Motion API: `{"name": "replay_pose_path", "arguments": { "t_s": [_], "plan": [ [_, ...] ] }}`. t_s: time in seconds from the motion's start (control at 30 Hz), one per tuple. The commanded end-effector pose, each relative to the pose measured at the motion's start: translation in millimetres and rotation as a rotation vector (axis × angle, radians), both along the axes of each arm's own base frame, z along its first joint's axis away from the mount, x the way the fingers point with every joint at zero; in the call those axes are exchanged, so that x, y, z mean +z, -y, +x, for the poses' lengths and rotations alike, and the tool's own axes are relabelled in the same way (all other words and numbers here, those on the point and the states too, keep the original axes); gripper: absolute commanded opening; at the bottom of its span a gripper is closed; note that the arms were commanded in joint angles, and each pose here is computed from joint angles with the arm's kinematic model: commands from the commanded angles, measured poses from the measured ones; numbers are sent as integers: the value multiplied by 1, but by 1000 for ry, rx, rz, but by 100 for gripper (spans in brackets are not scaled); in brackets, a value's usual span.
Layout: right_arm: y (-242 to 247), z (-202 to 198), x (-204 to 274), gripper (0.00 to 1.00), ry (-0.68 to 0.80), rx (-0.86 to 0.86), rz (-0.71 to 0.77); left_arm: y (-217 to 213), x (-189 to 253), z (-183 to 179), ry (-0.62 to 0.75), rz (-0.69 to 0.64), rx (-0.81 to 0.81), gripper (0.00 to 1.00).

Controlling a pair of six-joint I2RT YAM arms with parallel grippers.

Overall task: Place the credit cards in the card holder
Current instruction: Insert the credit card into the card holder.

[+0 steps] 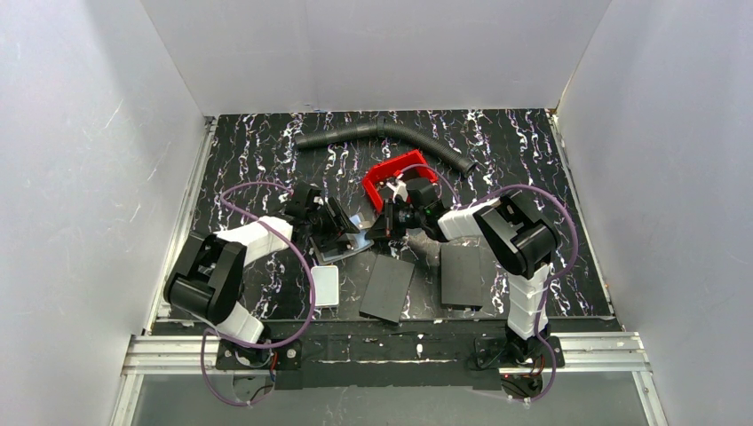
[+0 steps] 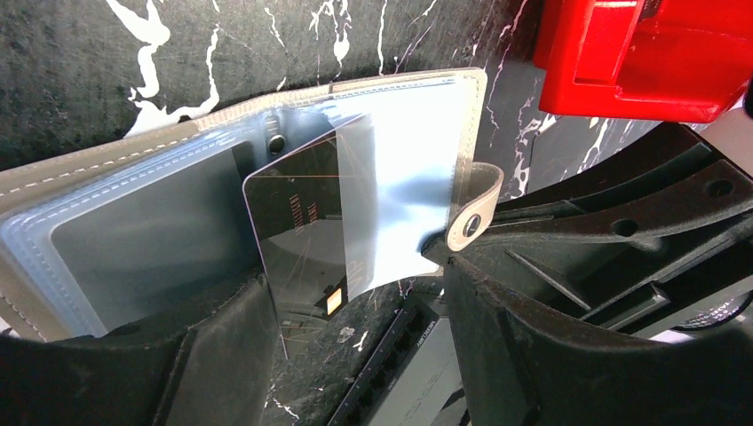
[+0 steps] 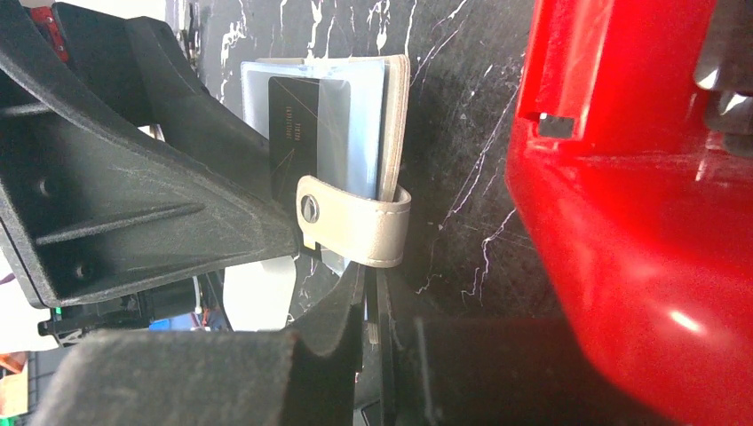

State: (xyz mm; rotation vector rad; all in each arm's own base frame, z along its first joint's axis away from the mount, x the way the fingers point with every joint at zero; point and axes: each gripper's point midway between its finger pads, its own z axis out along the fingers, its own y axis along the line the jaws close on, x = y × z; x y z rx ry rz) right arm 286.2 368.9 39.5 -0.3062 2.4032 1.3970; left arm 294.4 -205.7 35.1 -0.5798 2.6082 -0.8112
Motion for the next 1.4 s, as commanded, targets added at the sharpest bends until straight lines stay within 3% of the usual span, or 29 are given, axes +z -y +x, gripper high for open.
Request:
{"name": "replay_pose_path", "arguments": {
  "t_s": [0.0, 0.37, 0.67, 1.0, 1.37],
  "plan": [
    [5, -10, -8, 1, -49, -1, -14, -22, -22, -21, -93, 133, -1, 64],
    [5, -10, -4, 1, -40, 1, -13, 9, -17, -7, -72, 140, -62, 60],
    [11, -6, -3, 1, -63, -32, 24, 4, 3, -13, 24, 143, -121, 70],
    [12, -5, -1, 1, -54, -30, 21, 0, -3, -18, -48, 169, -121, 71],
    [10, -6, -1, 1, -46, -17, 18, 4, 7, -6, -33, 174, -111, 68]
  ]
}}
